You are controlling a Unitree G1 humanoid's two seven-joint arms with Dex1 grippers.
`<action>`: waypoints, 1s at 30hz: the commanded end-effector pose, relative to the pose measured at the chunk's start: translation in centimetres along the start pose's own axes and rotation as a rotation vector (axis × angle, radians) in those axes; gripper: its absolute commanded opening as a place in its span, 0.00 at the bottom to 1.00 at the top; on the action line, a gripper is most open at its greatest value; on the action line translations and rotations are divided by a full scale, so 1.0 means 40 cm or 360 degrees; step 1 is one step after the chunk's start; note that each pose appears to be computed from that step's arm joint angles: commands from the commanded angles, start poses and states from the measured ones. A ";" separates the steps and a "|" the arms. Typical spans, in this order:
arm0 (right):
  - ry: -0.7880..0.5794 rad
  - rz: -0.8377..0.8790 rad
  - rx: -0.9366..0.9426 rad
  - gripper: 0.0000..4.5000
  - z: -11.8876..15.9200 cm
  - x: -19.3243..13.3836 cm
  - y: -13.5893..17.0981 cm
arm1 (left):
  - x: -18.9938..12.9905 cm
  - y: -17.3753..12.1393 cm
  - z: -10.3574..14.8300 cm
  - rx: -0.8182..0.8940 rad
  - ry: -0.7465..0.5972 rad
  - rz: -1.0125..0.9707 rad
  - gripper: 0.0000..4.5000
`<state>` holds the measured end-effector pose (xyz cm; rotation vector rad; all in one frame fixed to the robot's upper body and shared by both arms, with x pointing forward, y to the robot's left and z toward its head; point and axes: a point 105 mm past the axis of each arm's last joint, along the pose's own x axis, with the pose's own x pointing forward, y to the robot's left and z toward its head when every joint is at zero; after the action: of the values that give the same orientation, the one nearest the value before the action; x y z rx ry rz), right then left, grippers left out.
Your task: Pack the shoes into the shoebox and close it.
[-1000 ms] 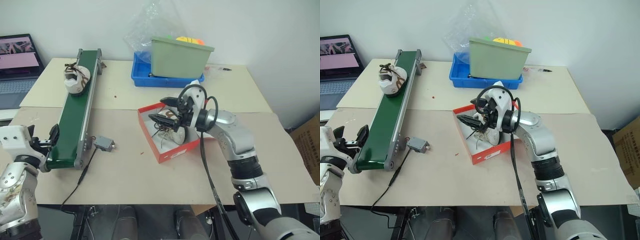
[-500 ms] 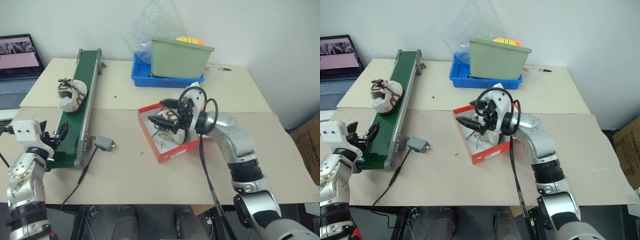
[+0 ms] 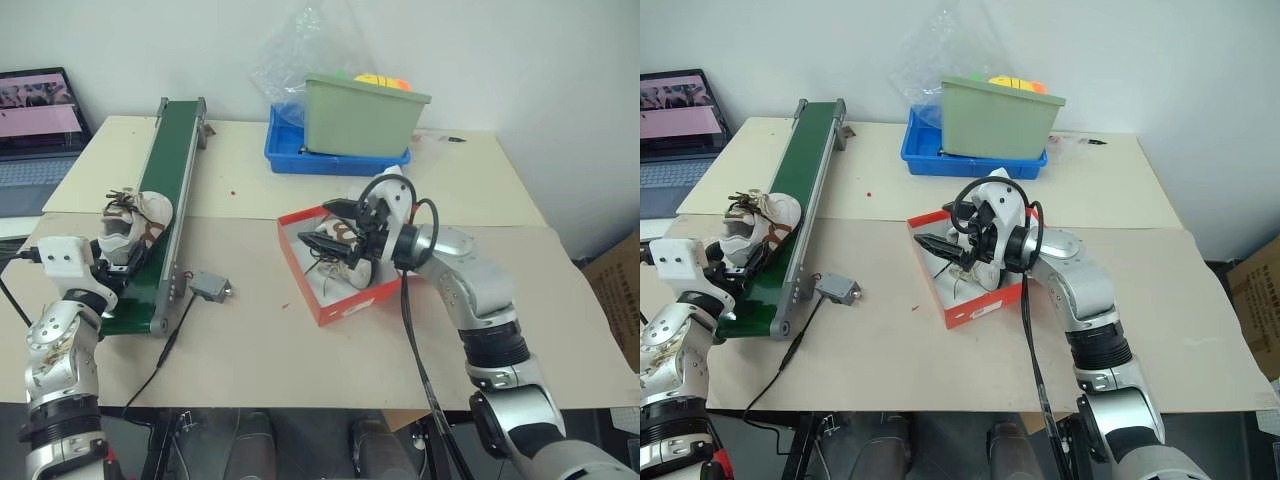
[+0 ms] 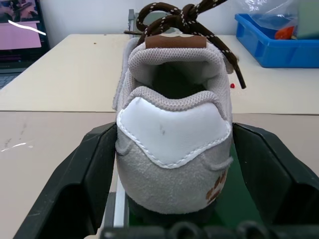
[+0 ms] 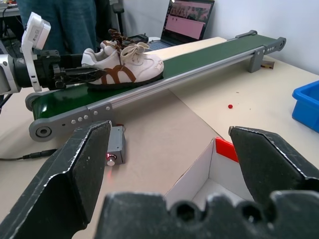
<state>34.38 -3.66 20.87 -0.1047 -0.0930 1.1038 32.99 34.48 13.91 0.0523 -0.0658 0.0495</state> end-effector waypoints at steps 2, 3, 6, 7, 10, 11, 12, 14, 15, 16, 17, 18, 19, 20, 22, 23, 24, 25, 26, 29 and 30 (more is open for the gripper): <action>-0.0042 -0.0002 -0.0087 1.00 0.035 -0.005 0.002 | 0.017 -0.023 0.024 -0.0065 -0.0074 -0.0054 0.63; -0.0040 -0.0005 -0.0089 1.00 0.035 -0.006 0.001 | 0.018 -0.028 0.026 -0.0075 -0.0079 -0.0068 0.54; -0.0034 -0.0009 -0.0097 1.00 0.035 -0.007 0.000 | 0.023 -0.040 0.031 -0.0085 -0.0088 -0.0084 0.33; -0.0034 -0.0010 -0.0097 1.00 0.036 -0.007 0.000 | 0.025 -0.049 0.039 -0.0095 -0.0099 -0.0096 0.28; -0.0051 -0.0020 -0.0053 1.00 0.040 -0.010 -0.004 | 0.037 -0.095 0.098 -0.0119 -0.0214 -0.0158 0.24; -0.0063 -0.0027 -0.0023 1.00 0.042 -0.011 -0.007 | 0.040 -0.112 0.120 -0.0136 -0.0254 -0.0179 0.24; -0.0063 -0.0048 0.0042 1.00 0.043 -0.014 -0.016 | 0.045 -0.148 0.153 -0.0145 -0.0310 -0.0234 0.24; -0.0040 -0.0139 0.0205 1.00 0.036 -0.019 -0.047 | 0.048 -0.228 0.214 -0.0162 -0.0406 -0.0376 0.24; -0.0042 -0.0204 0.0300 1.00 0.035 -0.022 -0.067 | 0.047 -0.258 0.234 -0.0153 -0.0434 -0.0426 0.24; -0.0091 -0.0282 0.0470 1.00 0.041 -0.024 -0.093 | 0.048 -0.286 0.254 -0.0187 -0.0467 -0.0458 0.24; -0.0118 -0.0340 0.0623 1.00 0.042 -0.026 -0.112 | 0.048 -0.312 0.271 -0.0221 -0.0492 -0.0490 0.24; -0.0131 -0.0377 0.0726 1.00 0.042 -0.026 -0.125 | 0.046 -0.338 0.284 -0.0227 -0.0508 -0.0534 0.24; -0.0168 -0.0405 0.0851 1.00 0.045 -0.027 -0.137 | 0.043 -0.375 0.300 -0.0240 -0.0529 -0.0589 0.24; -0.0193 -0.0433 0.0969 1.00 0.047 -0.028 -0.148 | 0.038 -0.407 0.312 -0.0261 -0.0543 -0.0641 0.24; -0.0254 -0.0467 0.1146 1.00 0.055 -0.028 -0.163 | 0.030 -0.455 0.327 -0.0306 -0.0560 -0.0726 0.24; -0.0279 -0.0481 0.1202 1.00 0.060 -0.027 -0.169 | 0.026 -0.472 0.331 -0.0323 -0.0563 -0.0759 0.24; -0.0306 -0.0485 0.1241 1.00 0.065 -0.026 -0.172 | 0.021 -0.490 0.332 -0.0324 -0.0560 -0.0799 0.24; -0.0337 -0.0485 0.1291 1.00 0.071 -0.024 -0.175 | 0.016 -0.513 0.331 -0.0315 -0.0552 -0.0853 0.24; -0.0352 -0.0484 0.1321 1.00 0.075 -0.023 -0.176 | 0.013 -0.526 0.329 -0.0305 -0.0544 -0.0884 0.24; -0.0353 -0.0458 0.1318 1.00 0.091 -0.013 -0.168 | 0.005 -0.573 0.326 -0.0366 -0.0527 -0.0981 0.24; -0.0323 -0.0466 0.1281 1.00 0.088 -0.010 -0.165 | 0.007 -0.585 0.317 -0.0386 -0.0515 -0.1002 0.24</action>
<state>40.03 -7.15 23.35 0.7536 0.2077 0.7519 34.53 11.77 23.63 -0.1636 -0.3041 -0.5338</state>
